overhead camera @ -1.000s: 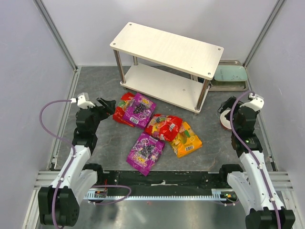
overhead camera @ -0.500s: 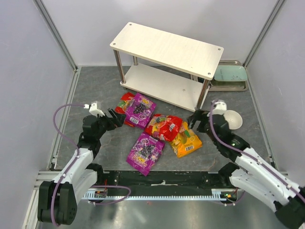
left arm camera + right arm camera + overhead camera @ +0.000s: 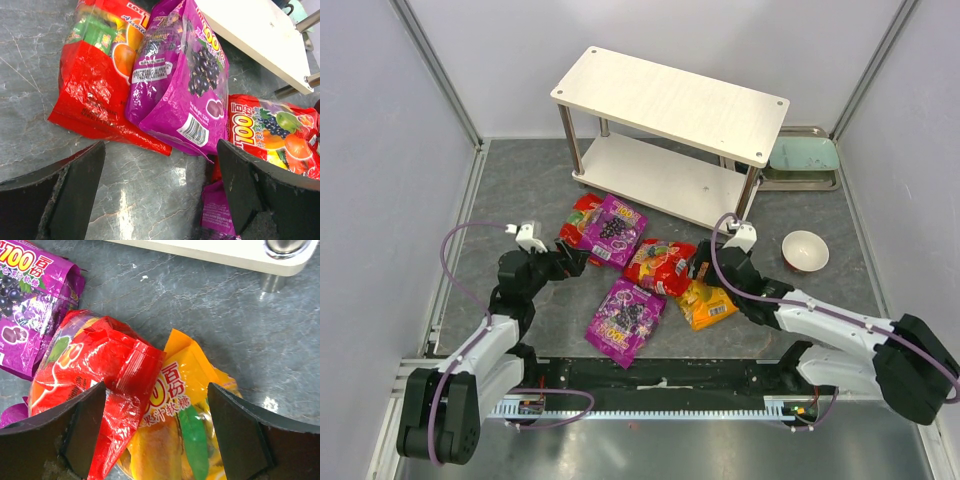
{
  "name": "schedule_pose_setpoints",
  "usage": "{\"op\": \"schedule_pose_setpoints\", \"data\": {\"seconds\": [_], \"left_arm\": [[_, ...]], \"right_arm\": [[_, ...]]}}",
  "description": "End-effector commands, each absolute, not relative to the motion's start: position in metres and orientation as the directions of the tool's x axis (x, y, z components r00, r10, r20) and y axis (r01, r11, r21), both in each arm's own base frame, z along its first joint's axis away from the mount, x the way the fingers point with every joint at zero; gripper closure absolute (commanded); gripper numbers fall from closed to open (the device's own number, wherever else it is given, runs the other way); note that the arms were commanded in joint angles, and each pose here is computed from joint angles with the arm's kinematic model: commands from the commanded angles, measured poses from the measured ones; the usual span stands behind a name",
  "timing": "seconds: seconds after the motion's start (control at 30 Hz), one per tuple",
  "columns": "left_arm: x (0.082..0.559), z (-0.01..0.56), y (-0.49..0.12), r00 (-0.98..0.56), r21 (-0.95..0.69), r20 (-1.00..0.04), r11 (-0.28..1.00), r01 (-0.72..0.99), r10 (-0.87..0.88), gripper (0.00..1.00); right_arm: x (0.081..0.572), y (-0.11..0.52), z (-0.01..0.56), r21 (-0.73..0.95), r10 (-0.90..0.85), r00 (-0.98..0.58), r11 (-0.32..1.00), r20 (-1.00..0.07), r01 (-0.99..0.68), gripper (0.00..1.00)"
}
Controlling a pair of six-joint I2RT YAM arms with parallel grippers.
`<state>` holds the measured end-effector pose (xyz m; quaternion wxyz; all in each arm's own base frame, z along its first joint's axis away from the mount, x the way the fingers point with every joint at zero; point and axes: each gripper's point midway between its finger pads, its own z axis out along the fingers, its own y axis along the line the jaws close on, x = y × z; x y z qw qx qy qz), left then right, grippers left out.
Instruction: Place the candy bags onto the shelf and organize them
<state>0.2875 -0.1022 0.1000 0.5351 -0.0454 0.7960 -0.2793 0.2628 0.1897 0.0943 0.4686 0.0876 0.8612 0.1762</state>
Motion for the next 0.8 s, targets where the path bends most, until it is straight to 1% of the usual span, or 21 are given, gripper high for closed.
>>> {"op": "schedule_pose_setpoints", "data": {"seconds": [0.0,0.1,0.2,0.23,0.3,0.33,0.47,0.5,0.53,0.6,0.63,0.67,0.73,0.77], "left_arm": [[0.293,0.116,-0.108,-0.358,-0.443,-0.875,0.839,0.316,-0.327,0.0],[0.294,0.119,-0.108,-0.345,-0.436,-0.881,0.839,0.325,-0.325,0.0],[0.297,0.119,-0.108,-0.346,-0.431,-0.882,0.843,0.322,-0.319,0.0],[0.298,0.12,-0.108,-0.345,-0.429,-0.884,0.842,0.327,-0.316,0.0],[0.3,0.119,-0.11,-0.351,-0.429,-0.883,0.839,0.334,-0.312,0.0],[0.301,0.119,-0.111,-0.352,-0.429,-0.883,0.838,0.336,-0.311,0.0],[0.302,0.122,-0.113,-0.347,-0.428,-0.886,0.832,0.353,-0.309,0.0],[0.303,0.122,-0.113,-0.345,-0.429,-0.886,0.831,0.354,-0.31,0.0],[0.303,0.124,-0.114,-0.342,-0.429,-0.887,0.829,0.358,-0.311,0.01],[0.304,0.126,-0.116,-0.342,-0.437,-0.884,0.822,0.365,-0.318,0.02],[0.303,0.126,-0.116,-0.345,-0.443,-0.881,0.818,0.367,-0.322,0.02],[0.303,0.126,-0.117,-0.346,-0.445,-0.881,0.815,0.371,-0.323,0.02],[0.302,0.123,-0.117,-0.354,-0.451,-0.876,0.816,0.362,-0.328,0.02],[0.302,0.122,-0.116,-0.353,-0.451,-0.876,0.818,0.357,-0.329,0.02]], "right_arm": [[0.278,0.211,0.109,0.479,0.398,-0.502,0.877,-0.768,-0.037,0.11],[0.28,0.22,0.109,0.512,0.419,-0.503,0.857,-0.755,-0.055,0.13],[0.281,0.223,0.105,0.519,0.423,-0.515,0.853,-0.746,-0.05,0.22],[0.28,0.225,0.103,0.52,0.419,-0.522,0.852,-0.743,-0.057,0.29],[0.28,0.229,0.102,0.529,0.421,-0.526,0.846,-0.739,-0.067,0.34],[0.28,0.231,0.102,0.534,0.421,-0.528,0.842,-0.738,-0.075,0.4],[0.279,0.241,0.11,0.566,0.426,-0.534,0.815,-0.73,-0.124,0.57],[0.279,0.242,0.112,0.561,0.416,-0.533,0.816,-0.737,-0.138,0.64],[0.278,0.243,0.113,0.559,0.409,-0.536,0.816,-0.738,-0.147,0.76],[0.279,0.246,0.123,0.554,0.397,-0.533,0.815,-0.747,-0.17,0.87],[0.279,0.247,0.128,0.549,0.39,-0.528,0.816,-0.754,-0.182,0.95],[0.281,0.248,0.141,0.547,0.388,-0.517,0.814,-0.763,-0.197,0.99],[0.281,0.25,0.158,0.524,0.356,-0.502,0.815,-0.788,-0.245,1.0],[0.281,0.253,0.182,0.529,0.362,-0.479,0.802,-0.8,-0.277,1.0]]}}
